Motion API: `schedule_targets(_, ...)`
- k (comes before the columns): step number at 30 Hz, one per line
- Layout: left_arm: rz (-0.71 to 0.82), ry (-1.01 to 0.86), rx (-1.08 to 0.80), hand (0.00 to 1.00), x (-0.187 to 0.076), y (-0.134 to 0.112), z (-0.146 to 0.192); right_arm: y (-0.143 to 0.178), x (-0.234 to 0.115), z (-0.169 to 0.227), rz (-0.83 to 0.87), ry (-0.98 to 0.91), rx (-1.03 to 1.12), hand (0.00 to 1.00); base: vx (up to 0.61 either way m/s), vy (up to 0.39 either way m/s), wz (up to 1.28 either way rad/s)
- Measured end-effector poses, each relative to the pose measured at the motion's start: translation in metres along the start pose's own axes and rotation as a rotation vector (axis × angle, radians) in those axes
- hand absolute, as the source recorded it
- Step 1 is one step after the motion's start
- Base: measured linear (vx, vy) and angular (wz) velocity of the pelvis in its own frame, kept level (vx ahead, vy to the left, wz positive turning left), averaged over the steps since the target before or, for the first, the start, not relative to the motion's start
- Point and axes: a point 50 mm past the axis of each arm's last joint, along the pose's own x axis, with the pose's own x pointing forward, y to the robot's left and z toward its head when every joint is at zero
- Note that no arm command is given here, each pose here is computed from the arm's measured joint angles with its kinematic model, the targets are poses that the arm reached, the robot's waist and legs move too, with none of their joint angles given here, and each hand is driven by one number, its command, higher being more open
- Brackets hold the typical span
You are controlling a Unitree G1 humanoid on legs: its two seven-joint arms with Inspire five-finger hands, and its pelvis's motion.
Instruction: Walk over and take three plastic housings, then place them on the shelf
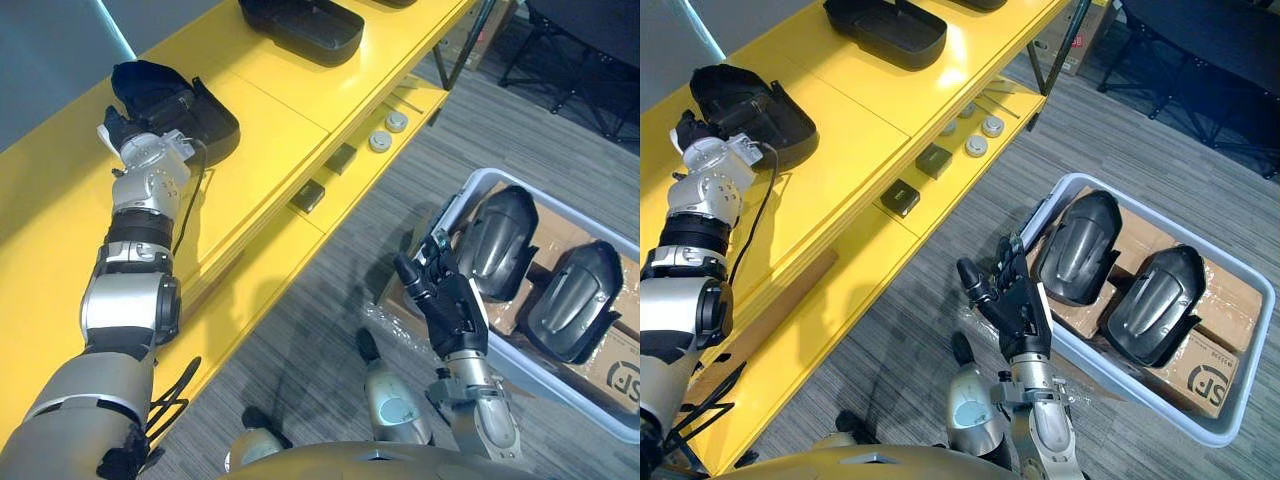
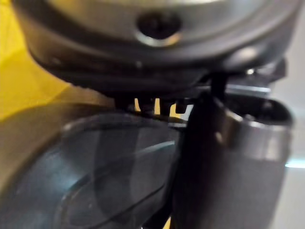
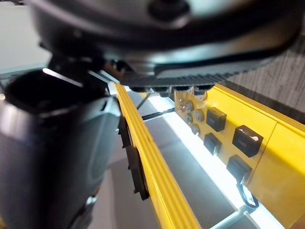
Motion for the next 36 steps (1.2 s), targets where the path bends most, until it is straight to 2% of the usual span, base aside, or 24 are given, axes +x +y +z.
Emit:
schedule_targets(12,-0.037,-0.035,0.086,1.0,0.002,0.001,0.003,0.005,0.01,0.005,0.065,-0.036,0.0,1.0,0.03,0.003,0.08)
schedule_targets(16,-0.164,-0.082,0.147,1.0,-0.004,-0.01,0.008,0.001,0.014,0.009,0.071,-0.063,-0.011,1.0,0.01,0.006,0.13)
schedule_targets(19,-0.261,-0.093,0.125,1.0,-0.011,-0.019,0.009,0.001,0.018,0.013,0.09,-0.081,-0.017,1.0,-0.02,0.008,0.19)
schedule_targets(28,-0.375,-0.117,0.166,1.0,-0.016,-0.011,-0.01,0.004,0.053,0.047,0.242,-0.23,-0.116,1.0,-0.03,-0.003,0.22)
schedule_targets(32,-0.292,-0.269,0.233,1.0,-0.015,-0.006,0.006,0.006,0.079,0.069,0.298,-0.323,-0.14,1.0,-0.05,0.0,0.26)
schedule_targets(36,-0.296,-0.397,0.227,1.0,-0.024,-0.009,0.027,0.013,0.099,0.058,0.349,-0.266,-0.167,1.0,-0.03,0.003,0.31)
